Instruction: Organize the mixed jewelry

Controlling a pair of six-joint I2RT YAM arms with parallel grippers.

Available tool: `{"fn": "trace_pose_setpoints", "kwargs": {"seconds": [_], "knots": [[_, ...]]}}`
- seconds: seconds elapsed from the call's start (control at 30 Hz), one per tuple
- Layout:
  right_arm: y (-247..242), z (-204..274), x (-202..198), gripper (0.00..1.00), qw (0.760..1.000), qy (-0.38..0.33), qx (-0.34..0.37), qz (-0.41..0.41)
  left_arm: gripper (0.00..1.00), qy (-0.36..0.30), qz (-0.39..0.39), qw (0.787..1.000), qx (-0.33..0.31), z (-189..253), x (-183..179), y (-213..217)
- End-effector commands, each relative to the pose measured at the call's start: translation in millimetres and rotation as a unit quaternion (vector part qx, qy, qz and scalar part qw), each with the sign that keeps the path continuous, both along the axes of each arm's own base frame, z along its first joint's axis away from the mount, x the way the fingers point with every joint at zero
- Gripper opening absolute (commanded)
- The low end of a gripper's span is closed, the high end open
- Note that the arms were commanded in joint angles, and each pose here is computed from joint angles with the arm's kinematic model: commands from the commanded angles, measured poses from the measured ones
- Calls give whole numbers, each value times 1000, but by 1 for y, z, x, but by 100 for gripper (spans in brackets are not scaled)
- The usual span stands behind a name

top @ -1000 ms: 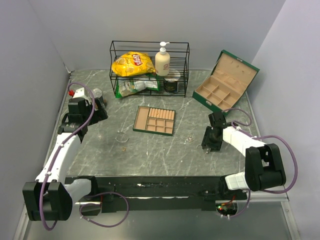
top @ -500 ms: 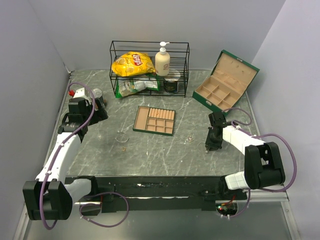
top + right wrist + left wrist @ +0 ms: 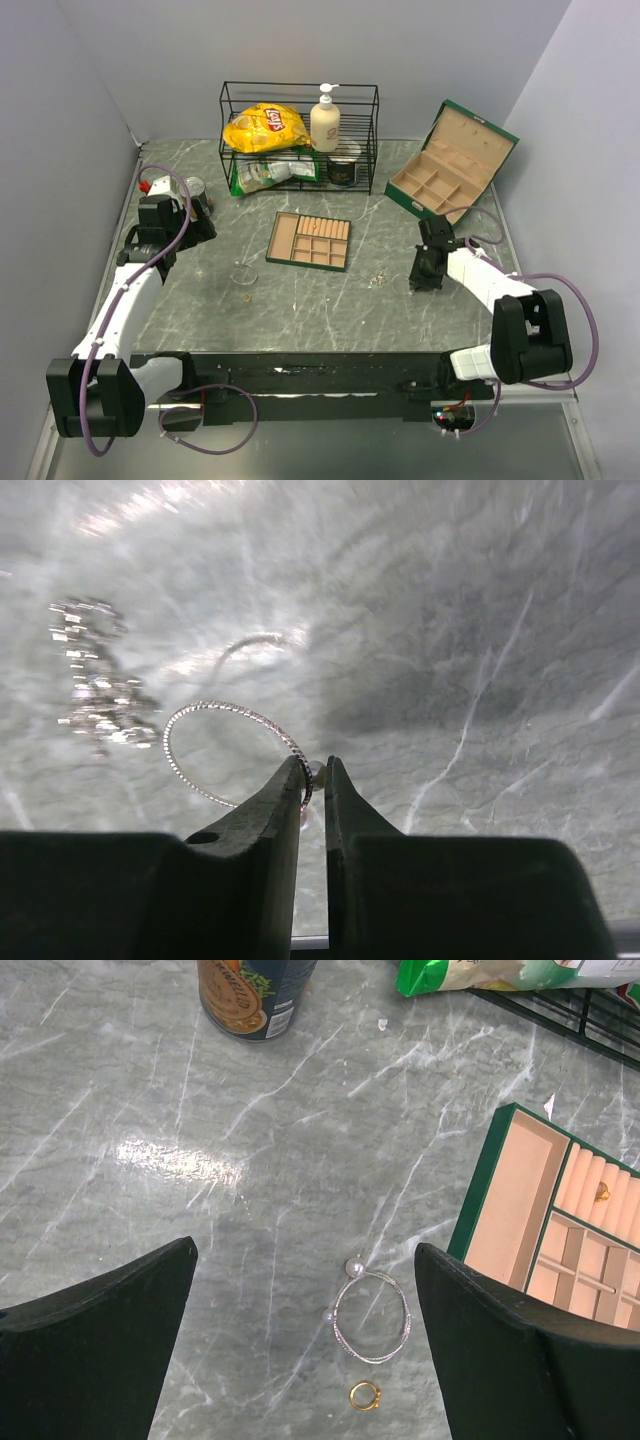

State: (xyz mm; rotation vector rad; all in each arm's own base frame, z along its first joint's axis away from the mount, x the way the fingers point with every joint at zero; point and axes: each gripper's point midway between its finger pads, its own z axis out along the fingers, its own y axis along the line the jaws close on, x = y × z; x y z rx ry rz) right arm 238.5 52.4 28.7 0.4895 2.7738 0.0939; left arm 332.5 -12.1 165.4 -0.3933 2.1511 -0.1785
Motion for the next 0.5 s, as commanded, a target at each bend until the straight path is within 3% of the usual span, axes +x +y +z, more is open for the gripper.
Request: {"fn": "trace_pose_setpoints", "kwargs": {"seconds": [0.0,0.47], "knots": [[-3,38,26,14,998,-62,-15,5,96,-24,-9,1000,3,17,7,-1],[-78,122,134,16,981,-167,-49,-88,96,-27,-20,999,-7,17,9,-6]]}}
